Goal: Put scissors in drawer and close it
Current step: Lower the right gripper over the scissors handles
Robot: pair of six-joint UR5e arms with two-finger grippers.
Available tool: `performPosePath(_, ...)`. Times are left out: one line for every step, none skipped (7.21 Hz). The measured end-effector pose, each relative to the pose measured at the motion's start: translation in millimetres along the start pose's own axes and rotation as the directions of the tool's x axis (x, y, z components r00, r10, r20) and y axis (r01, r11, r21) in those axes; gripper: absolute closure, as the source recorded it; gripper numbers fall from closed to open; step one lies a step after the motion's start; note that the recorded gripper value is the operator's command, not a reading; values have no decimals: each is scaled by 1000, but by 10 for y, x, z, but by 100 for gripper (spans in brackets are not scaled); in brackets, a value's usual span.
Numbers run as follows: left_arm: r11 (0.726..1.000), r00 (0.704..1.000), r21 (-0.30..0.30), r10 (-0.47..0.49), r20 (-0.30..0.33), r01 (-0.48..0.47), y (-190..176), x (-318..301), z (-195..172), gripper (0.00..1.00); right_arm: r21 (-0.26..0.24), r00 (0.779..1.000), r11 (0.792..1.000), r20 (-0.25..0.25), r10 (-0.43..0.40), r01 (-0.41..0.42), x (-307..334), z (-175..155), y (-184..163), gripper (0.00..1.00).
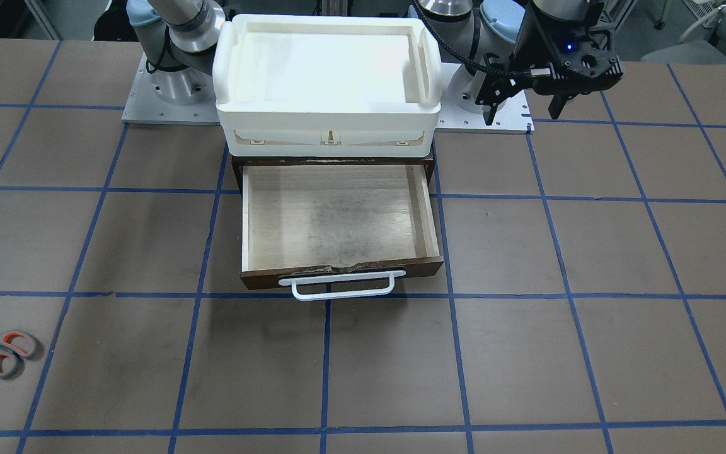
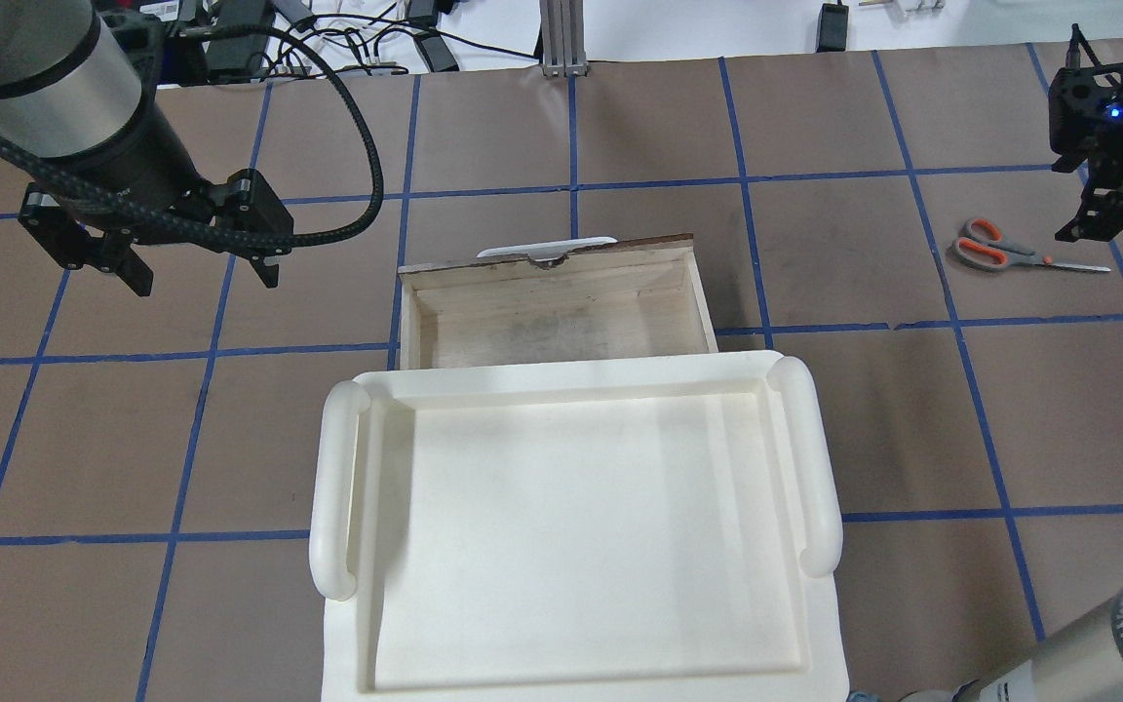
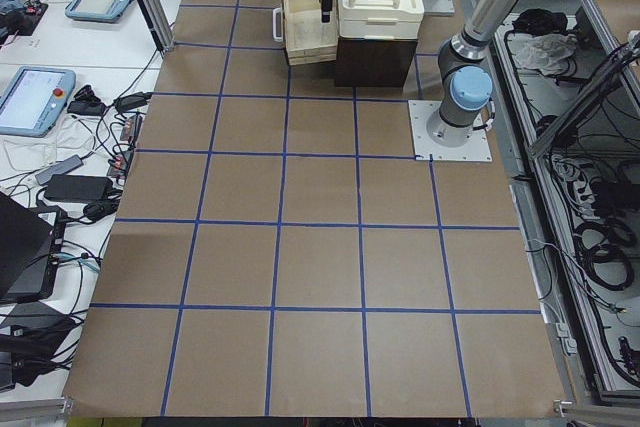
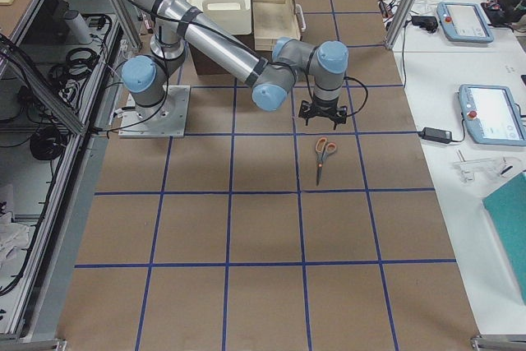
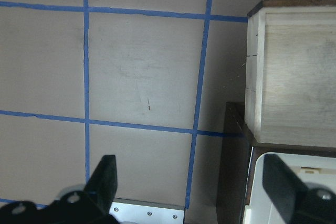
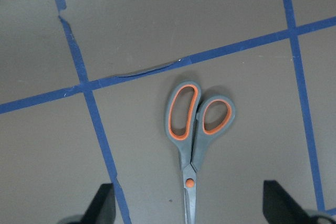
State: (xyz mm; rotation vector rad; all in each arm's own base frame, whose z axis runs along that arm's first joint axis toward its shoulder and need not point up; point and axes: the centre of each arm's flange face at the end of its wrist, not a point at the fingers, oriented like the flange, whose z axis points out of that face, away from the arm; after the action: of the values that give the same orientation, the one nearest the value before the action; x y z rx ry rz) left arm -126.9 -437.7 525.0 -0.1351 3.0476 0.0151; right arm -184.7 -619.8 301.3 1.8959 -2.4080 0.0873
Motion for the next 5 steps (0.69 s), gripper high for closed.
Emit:
performPosePath(1000,1000,0,0,2,0,1,-2,0,0,0,1000,1000,2,1,-1,54,169,33,0)
performPosePath(1000,1000,0,-1,3,1,1,-3,0,0,0,1000,1000,12,5,-5,103,386,81,0)
performPosePath(1000,1000,0,-1,3,1,1,-3,-1,0,1,1000,1000,20,9,-9,131,554,128,0)
performPosePath(1000,1000,0,-2,3,2,1,-4,-1,0,4,999,1000,32,9,-9,149,702,153,0)
performPosePath(1000,1000,0,-2,3,2,1,-4,-1,0,9,999,1000,49,7,-8,168,861,168,1)
